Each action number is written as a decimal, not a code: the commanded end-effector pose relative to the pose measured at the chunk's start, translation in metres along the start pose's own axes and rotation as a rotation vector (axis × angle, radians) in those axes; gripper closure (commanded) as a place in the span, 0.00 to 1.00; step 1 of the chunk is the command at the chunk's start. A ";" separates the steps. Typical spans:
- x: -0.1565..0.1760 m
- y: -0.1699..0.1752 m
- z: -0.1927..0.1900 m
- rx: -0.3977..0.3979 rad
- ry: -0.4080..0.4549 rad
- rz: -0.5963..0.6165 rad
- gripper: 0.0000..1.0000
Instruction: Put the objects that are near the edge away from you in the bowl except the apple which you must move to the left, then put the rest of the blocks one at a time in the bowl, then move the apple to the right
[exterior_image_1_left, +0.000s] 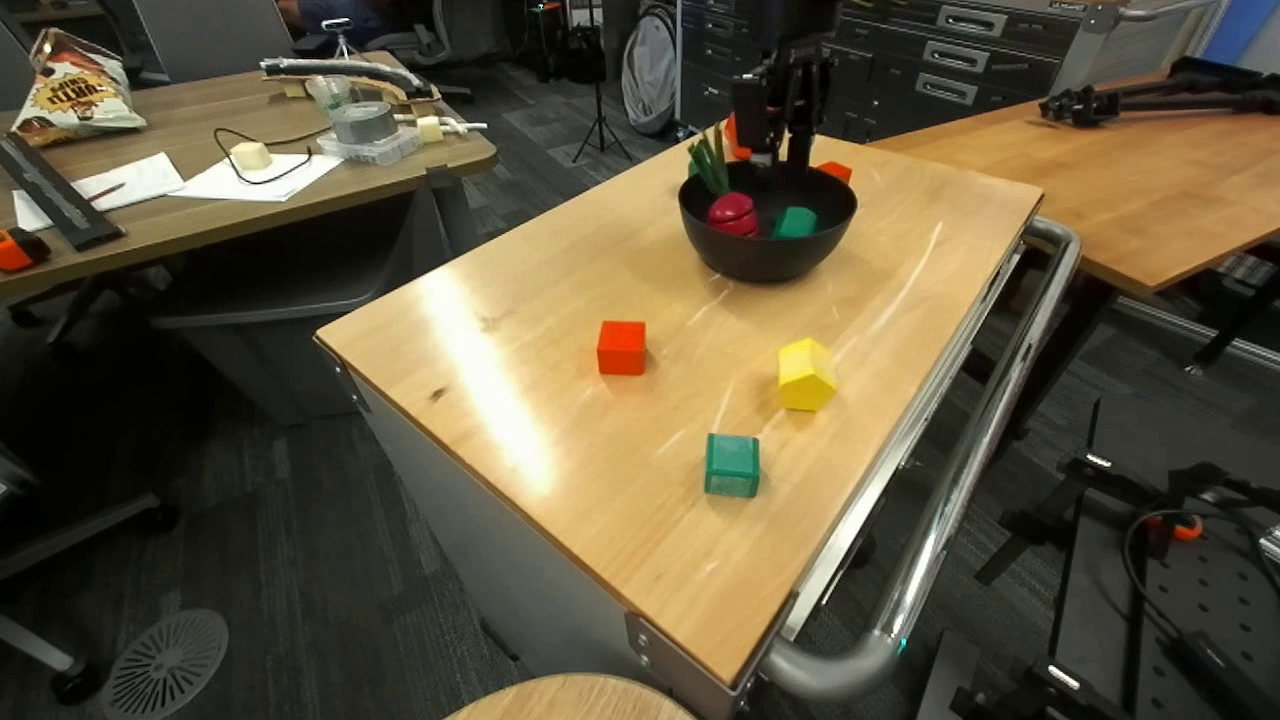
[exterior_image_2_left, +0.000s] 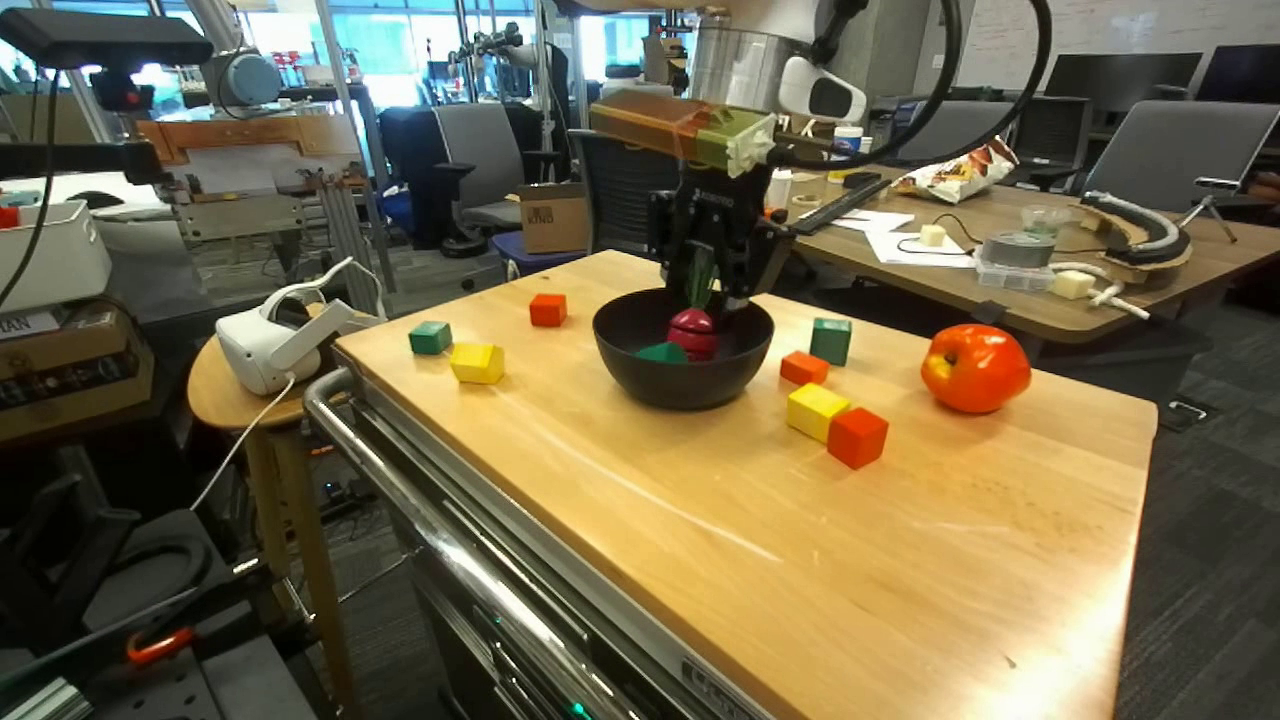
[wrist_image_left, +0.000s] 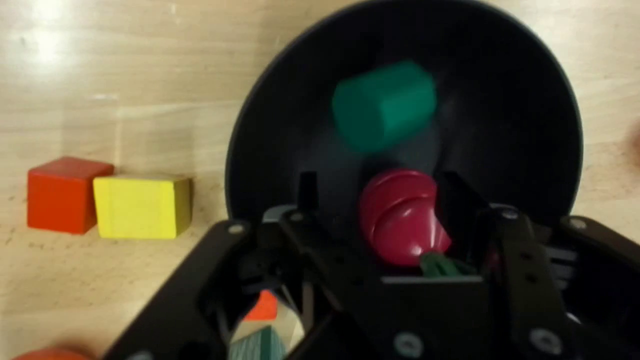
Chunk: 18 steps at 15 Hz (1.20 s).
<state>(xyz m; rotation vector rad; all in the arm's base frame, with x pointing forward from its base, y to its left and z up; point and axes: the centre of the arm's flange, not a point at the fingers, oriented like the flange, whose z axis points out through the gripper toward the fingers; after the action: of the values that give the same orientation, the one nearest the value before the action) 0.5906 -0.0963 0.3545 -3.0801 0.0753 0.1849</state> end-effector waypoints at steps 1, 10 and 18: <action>0.000 -0.005 -0.040 -0.025 0.195 -0.035 0.06; 0.068 -0.018 -0.063 -0.069 0.472 -0.036 0.00; 0.060 -0.004 -0.048 -0.127 0.417 -0.049 0.00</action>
<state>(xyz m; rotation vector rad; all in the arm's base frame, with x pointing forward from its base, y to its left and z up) 0.6472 -0.0916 0.4034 -3.1601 -0.0128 -0.4981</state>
